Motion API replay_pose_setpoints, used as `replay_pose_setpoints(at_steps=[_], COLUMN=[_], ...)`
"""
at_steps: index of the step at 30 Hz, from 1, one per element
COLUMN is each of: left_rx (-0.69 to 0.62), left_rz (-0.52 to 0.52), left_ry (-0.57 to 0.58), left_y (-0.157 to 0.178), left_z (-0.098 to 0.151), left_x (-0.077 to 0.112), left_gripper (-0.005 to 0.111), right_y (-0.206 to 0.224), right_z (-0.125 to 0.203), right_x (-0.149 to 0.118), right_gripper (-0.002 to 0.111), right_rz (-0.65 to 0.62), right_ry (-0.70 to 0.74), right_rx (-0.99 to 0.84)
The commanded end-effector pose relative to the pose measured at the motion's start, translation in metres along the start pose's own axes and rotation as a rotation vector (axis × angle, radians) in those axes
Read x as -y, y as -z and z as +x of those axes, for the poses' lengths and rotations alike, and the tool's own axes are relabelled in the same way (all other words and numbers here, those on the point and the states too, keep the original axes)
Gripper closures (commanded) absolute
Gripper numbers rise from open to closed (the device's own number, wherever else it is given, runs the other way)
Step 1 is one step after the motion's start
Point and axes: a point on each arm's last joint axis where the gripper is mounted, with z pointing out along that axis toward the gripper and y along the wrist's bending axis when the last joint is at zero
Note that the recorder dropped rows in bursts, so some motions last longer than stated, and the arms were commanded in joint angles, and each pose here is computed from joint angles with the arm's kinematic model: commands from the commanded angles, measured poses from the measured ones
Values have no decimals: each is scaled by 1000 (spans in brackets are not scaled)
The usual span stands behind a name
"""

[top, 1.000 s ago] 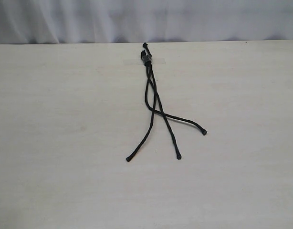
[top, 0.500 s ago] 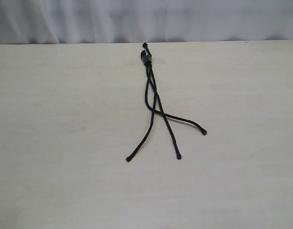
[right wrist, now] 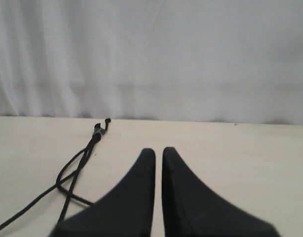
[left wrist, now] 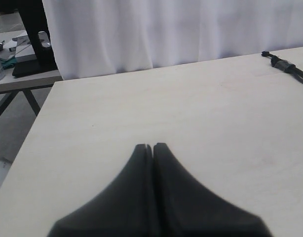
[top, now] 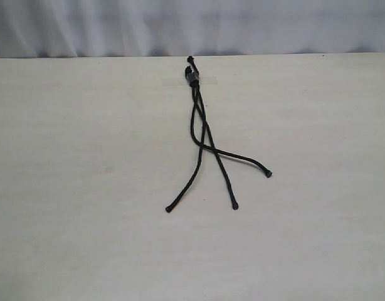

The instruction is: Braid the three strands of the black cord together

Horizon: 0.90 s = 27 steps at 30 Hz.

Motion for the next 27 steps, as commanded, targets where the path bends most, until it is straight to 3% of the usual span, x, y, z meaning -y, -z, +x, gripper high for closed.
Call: replay_pose_setpoints(at_steps=[1,13,27], left_rx=[5,5,5], left_rz=[-2,-2,-2], left_ry=[2,2,2], left_y=[0,0,0], left_z=[0,0,0], left_x=[0,0,0], left_gripper=[107,107,107], right_y=[1,1,1], right_z=[9,13,13], right_x=[-1,3,3], right_gripper=[104,104,104], right_rz=[-5,76,78], right_ry=[13,-6,-6], right_rx=[-79,-124,-124])
